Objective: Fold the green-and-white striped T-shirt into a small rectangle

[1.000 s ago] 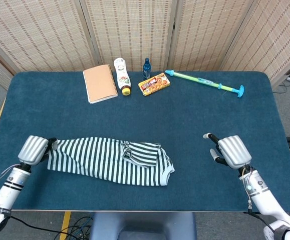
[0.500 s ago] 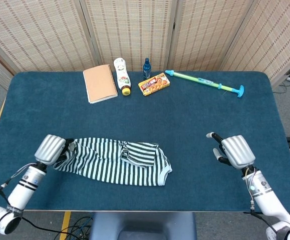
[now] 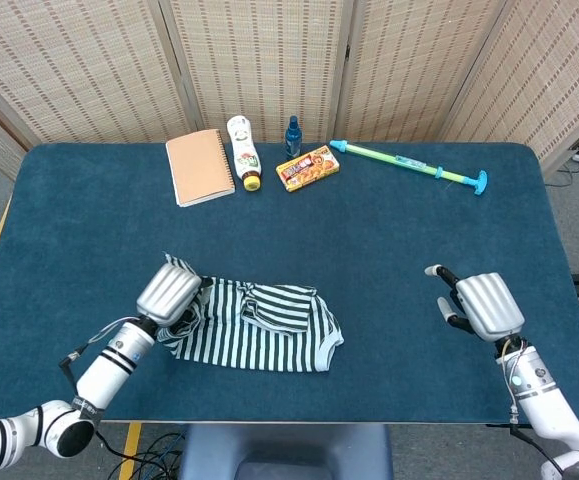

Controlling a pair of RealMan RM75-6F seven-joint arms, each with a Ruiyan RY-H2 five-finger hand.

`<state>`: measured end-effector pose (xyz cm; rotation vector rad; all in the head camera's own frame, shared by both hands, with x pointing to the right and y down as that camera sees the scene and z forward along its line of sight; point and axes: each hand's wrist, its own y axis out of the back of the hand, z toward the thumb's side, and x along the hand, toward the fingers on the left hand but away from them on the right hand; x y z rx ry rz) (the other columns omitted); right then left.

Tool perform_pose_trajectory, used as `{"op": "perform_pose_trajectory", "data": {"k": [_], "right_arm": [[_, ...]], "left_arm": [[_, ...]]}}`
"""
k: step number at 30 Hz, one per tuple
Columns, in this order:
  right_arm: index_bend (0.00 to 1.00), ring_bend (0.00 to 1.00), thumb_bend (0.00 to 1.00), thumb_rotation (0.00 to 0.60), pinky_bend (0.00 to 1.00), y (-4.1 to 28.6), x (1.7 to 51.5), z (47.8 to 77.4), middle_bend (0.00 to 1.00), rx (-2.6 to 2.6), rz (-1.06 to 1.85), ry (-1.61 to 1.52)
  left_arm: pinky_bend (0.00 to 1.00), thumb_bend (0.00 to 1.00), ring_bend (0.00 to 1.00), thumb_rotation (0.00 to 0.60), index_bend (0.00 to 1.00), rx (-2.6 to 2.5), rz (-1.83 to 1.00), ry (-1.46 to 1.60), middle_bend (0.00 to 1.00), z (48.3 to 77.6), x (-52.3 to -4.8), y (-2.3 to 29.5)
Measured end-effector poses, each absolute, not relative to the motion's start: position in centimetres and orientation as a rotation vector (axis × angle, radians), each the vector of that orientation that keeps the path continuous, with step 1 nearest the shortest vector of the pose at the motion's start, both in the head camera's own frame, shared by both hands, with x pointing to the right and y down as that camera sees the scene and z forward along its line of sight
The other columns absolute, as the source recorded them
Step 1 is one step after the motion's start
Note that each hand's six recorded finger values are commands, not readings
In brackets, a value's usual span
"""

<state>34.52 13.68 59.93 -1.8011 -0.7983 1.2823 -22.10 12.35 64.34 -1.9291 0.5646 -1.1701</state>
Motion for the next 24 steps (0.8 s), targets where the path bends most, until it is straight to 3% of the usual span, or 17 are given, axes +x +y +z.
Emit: {"op": "perform_pose_trajectory", "data": {"k": [13, 24], "right_arm": [[0.25, 1.00, 0.48, 0.600, 1.00, 13.6, 35.3, 59.4, 0.97, -1.788, 1.289, -0.818], [0.25, 1.00, 0.48, 0.600, 1.00, 13.5, 35.9, 59.3, 0.97, -1.785, 1.298, -0.827]], "left_arm": [[0.99, 0.60, 0.86, 0.600, 0.62, -2.026, -1.114, 0.508, 0.90, 64.5, -13.4, 13.4], [0.99, 0.60, 0.86, 0.600, 0.60, -2.016, -1.108, 0.478, 0.90, 65.5, -8.8, 14.7]]}}
